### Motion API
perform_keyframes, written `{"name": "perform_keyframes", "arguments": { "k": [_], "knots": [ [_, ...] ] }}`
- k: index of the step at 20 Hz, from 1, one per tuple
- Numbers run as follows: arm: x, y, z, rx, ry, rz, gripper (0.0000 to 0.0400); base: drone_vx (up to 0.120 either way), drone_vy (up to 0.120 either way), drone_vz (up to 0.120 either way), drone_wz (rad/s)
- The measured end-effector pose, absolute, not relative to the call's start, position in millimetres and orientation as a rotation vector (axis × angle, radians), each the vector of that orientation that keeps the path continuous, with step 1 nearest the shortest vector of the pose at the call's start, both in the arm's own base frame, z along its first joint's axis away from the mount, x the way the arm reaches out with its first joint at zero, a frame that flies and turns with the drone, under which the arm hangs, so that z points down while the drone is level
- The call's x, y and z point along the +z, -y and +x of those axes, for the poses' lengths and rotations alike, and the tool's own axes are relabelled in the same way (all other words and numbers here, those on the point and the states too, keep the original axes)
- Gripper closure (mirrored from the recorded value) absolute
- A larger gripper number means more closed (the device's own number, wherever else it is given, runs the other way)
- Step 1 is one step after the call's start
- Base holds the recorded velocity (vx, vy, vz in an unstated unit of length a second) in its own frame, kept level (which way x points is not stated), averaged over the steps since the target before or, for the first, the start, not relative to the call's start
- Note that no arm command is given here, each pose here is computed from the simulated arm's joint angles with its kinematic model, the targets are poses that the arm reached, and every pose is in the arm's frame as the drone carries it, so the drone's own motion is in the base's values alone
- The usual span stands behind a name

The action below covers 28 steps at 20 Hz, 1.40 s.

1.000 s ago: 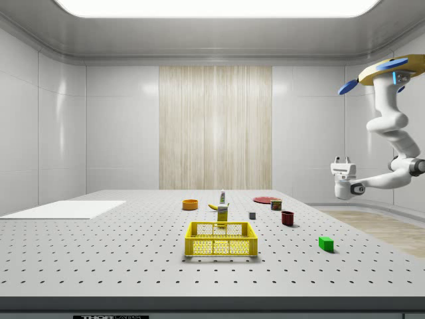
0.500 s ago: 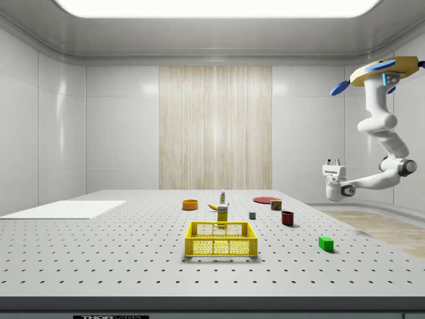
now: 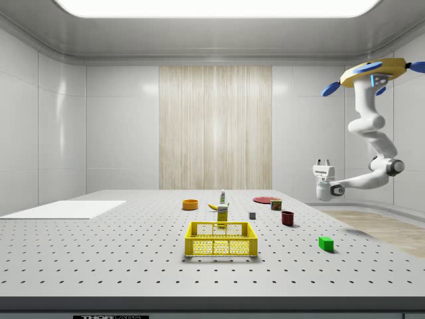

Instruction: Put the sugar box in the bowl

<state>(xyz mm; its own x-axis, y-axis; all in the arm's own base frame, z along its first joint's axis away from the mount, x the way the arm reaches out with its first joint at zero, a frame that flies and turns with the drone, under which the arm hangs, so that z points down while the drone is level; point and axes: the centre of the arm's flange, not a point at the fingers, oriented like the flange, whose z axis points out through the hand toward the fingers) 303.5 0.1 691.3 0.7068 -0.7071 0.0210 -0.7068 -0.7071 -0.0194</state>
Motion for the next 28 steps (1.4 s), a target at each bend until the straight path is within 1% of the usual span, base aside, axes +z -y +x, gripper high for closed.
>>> {"name": "perform_keyframes", "arguments": {
  "k": [19,28],
  "knots": [
    [691,-3,302.1,-0.080,-1.206,-2.910,0.0000,0.120,0.000,0.000,0.000],
    [690,-13,301.4,-0.155,-1.241,-2.992,0.0000,0.120,0.000,0.000,0.000]
  ]
}}
